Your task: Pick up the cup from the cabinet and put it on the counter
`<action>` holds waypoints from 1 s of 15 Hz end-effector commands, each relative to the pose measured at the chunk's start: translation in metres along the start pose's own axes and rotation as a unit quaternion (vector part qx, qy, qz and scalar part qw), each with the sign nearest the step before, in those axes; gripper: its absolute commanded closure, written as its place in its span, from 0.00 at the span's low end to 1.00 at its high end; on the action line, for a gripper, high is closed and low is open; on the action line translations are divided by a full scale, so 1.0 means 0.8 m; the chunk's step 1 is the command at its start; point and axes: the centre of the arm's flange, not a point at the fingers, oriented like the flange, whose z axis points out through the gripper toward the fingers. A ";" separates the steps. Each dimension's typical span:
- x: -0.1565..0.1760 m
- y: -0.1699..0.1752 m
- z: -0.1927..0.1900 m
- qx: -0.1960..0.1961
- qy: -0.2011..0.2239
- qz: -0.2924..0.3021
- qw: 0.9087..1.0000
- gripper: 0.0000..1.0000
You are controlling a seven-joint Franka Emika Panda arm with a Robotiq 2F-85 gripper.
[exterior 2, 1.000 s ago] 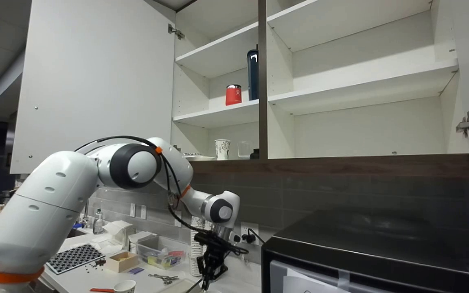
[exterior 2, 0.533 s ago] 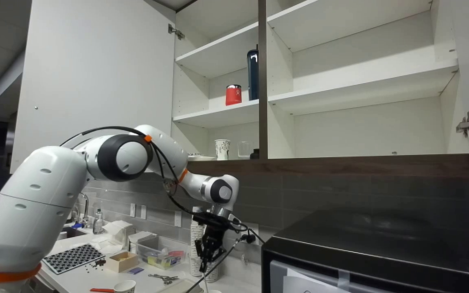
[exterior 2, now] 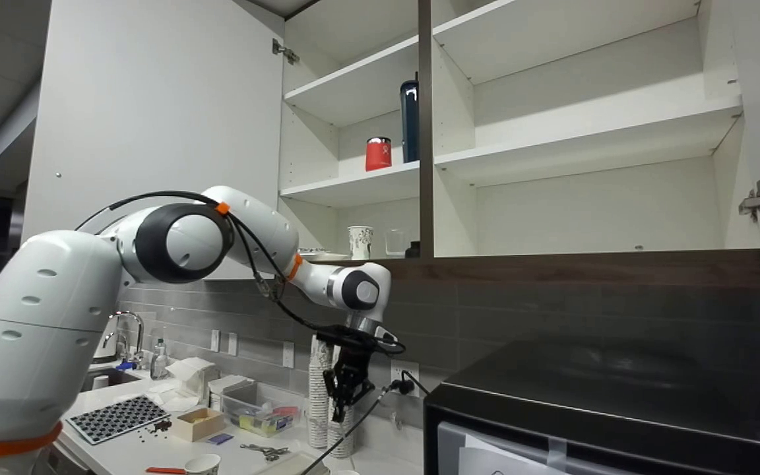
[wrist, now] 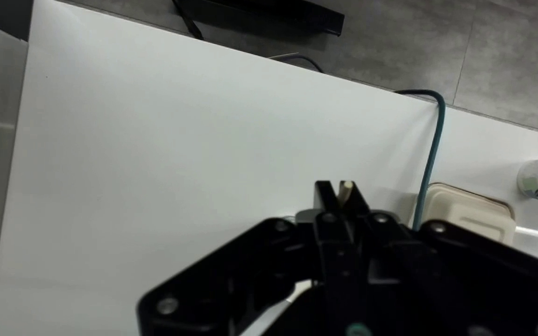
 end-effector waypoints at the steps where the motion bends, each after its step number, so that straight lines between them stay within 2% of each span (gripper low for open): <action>1: -0.012 0.013 0.002 -0.018 0.043 0.025 0.999 0.98; 4: 0.004 0.026 0.028 -0.026 0.091 0.034 0.995 0.98; 10: 0.020 0.049 0.099 -0.054 0.091 0.063 0.992 0.98; 15: 0.033 0.071 0.139 -0.072 0.123 0.098 0.985 0.98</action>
